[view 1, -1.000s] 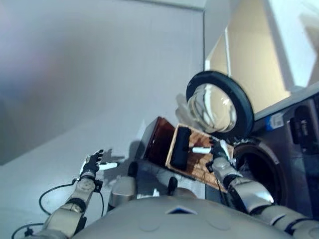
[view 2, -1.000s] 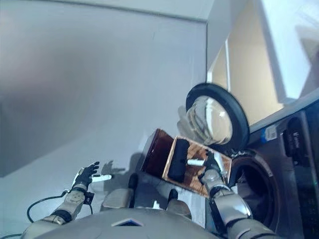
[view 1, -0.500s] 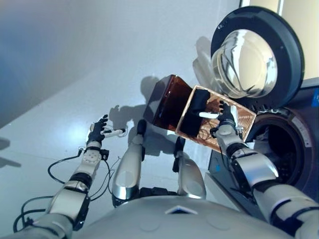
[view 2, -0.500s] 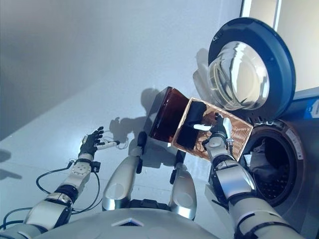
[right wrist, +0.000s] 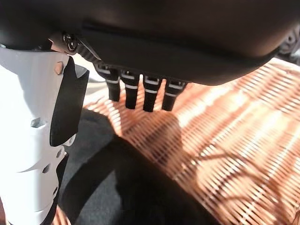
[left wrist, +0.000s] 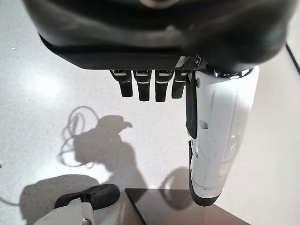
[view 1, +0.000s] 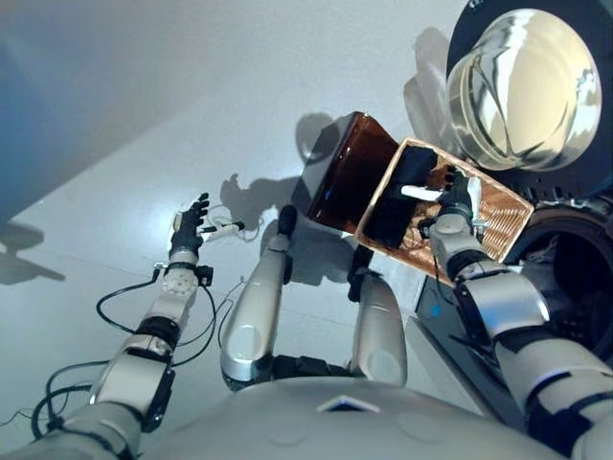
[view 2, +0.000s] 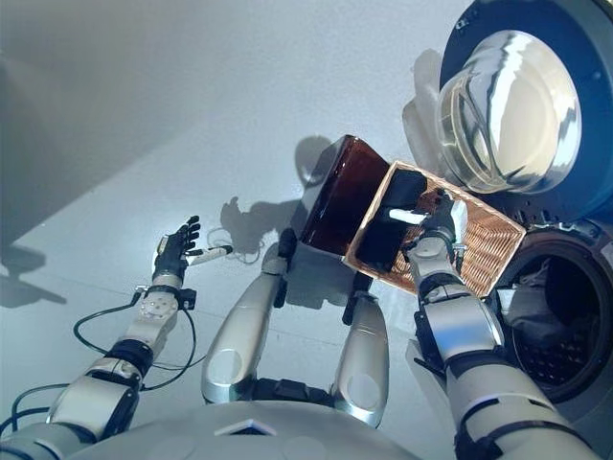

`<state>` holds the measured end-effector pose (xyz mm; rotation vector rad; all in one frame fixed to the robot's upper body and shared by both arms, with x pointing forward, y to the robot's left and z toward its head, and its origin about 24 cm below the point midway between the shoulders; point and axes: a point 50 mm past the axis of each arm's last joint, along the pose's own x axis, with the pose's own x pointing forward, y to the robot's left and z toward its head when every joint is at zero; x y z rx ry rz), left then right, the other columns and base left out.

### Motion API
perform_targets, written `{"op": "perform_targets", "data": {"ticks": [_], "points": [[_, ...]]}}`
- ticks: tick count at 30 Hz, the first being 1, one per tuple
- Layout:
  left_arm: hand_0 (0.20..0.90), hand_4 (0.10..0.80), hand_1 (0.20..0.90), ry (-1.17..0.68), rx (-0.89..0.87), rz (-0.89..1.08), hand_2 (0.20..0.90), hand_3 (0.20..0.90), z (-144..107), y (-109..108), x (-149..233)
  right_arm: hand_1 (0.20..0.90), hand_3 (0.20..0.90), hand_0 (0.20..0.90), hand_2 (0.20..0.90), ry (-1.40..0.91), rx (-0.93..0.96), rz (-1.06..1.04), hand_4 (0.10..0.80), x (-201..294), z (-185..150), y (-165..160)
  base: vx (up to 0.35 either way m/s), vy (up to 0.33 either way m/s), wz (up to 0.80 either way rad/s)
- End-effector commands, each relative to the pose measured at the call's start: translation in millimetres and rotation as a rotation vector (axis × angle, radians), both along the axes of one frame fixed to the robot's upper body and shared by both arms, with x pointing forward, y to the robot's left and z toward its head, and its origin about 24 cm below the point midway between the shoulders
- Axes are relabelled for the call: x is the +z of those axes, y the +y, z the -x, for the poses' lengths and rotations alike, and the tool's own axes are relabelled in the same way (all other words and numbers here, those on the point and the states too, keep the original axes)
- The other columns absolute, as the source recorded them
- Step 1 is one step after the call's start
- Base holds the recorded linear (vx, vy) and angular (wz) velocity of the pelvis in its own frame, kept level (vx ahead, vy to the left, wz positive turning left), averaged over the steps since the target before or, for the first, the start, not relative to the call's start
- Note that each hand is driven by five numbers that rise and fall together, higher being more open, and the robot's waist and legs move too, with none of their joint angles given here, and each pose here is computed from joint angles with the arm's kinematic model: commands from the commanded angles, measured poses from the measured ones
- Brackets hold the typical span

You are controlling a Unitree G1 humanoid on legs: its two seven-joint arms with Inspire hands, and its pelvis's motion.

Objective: Pick up the clothes and place them into the washing machine

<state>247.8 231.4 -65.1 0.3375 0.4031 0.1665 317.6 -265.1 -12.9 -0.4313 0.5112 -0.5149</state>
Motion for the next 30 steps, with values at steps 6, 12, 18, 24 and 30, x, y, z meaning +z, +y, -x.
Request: {"op": "perform_targets", "data": {"ticks": [6,12,18,24,30], "points": [[0.9,0.8,0.9,-0.029,0.014,-0.02,0.9,0.9,13.1,5.8,-1.5,0.9,0.9,0.9,0.9,-0.007,-0.076,0.043,0.8,-5.9,15.5,-18.7,-0.009,-0.011,0.07],[0.9,0.8,0.9,-0.049,0.024,-0.014,0.9,0.9,11.1,7.4,2.0,0.9,0.9,0.9,0.9,-0.013,-0.075,0.036,0.8,-3.6,12.2,-16.3,-0.004,-0.01,0.07],[0.9,0.8,0.9,-0.059,0.026,-0.021,0.9,0.9,9.4,8.2,4.2,0.9,0.9,0.9,0.9,-0.038,-0.086,0.032,0.8,2.7,7.9,-18.6,-0.005,-0.004,0.07],[0.9,0.8,0.9,-0.07,0.024,-0.024,0.9,0.9,7.5,7.6,6.1,0.9,0.9,0.9,0.9,-0.069,-0.099,0.036,0.8,11.9,1.4,-20.0,0.0,0.0,0.0],[0.9,0.8,0.9,-0.065,0.028,-0.034,0.9,0.9,6.6,8.5,5.8,0.9,0.9,0.9,0.9,-0.09,-0.116,0.021,0.8,14.5,-1.2,-18.1,0.002,0.001,0.01]]}}
